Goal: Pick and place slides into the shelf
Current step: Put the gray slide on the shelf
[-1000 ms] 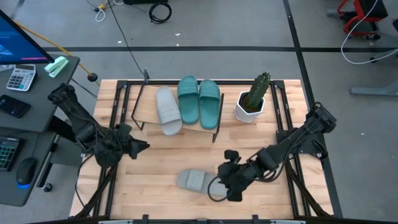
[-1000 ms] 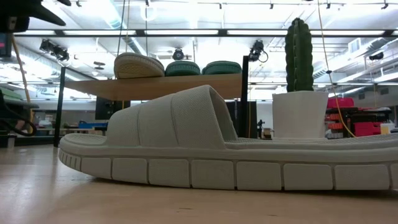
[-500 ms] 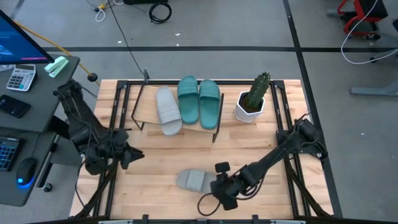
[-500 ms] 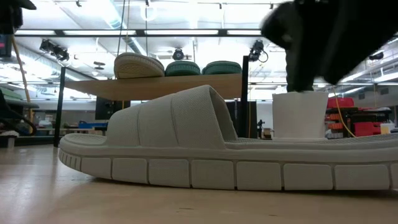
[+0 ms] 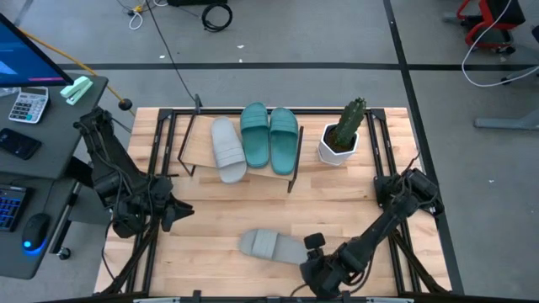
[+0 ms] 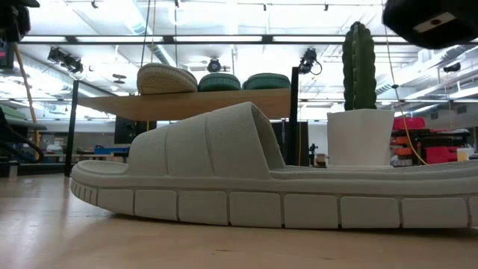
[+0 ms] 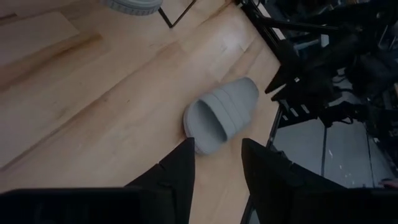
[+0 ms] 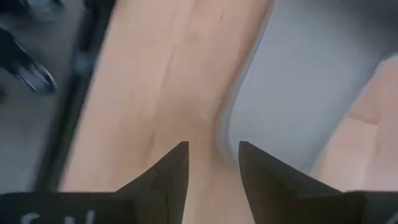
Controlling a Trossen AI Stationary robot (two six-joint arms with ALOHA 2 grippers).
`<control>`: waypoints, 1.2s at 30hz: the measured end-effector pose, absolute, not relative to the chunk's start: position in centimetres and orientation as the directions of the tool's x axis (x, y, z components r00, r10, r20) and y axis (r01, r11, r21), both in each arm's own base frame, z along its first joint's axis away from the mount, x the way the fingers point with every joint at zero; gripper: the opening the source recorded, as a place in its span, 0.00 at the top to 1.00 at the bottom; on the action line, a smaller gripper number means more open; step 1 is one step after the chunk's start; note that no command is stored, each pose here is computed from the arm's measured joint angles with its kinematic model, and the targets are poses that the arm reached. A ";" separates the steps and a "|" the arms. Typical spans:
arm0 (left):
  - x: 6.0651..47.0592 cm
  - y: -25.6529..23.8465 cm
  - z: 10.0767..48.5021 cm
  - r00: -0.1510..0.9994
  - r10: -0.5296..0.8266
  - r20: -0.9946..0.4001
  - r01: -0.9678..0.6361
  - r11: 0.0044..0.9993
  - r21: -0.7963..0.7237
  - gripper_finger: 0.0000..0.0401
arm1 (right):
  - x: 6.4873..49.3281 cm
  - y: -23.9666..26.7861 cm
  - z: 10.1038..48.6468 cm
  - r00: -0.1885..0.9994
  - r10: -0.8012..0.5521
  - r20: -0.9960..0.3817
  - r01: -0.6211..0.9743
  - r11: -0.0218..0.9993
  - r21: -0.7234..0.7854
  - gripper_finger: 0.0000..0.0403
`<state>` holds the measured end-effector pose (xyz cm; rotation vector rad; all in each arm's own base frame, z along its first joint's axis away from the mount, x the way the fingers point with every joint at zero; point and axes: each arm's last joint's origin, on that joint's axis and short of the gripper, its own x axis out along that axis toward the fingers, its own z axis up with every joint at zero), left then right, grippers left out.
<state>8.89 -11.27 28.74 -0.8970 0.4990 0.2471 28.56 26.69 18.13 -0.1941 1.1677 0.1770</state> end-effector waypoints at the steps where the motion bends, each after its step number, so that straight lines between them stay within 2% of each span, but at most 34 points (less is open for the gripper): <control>1: 8.9 -11.3 28.7 0.859 0.000 -0.512 -0.407 0.606 -0.683 0.66 | 28.3 26.9 17.9 0.368 0.007 -0.930 -0.265 0.959 -0.098 0.64; 5: 8.9 -11.3 28.7 0.860 0.001 -0.511 -0.408 0.603 -0.685 0.65 | 27.7 27.2 17.1 0.320 -0.059 -0.946 -0.355 0.918 -0.177 0.64; 13: 8.9 -11.3 28.7 0.860 0.001 -0.511 -0.415 0.584 -0.698 0.67 | 28.5 26.7 16.5 0.349 -0.116 -0.930 -0.455 0.846 -0.276 0.64; 17: 8.9 -11.3 28.7 0.860 0.001 -0.511 -0.420 0.573 -0.704 0.67 | 29.3 26.4 15.7 0.343 -0.105 -0.933 -0.477 0.837 -0.270 0.63; 24: 8.9 -11.3 28.7 0.859 0.000 -0.511 -0.428 0.546 -0.720 0.68 | 31.0 27.0 14.6 0.373 0.026 -0.927 -0.507 0.843 -0.180 0.55; 30: 8.9 -11.3 28.8 0.859 -0.001 -0.512 -0.429 0.543 -0.722 0.69 | 31.2 27.0 13.5 0.355 -0.006 -0.935 -0.498 0.845 -0.194 0.49; 36: 8.9 -11.3 28.7 0.857 -0.004 -0.515 -0.435 0.530 -0.728 0.69 | 31.1 26.8 12.3 0.361 -0.093 -0.928 -0.472 0.840 -0.268 0.52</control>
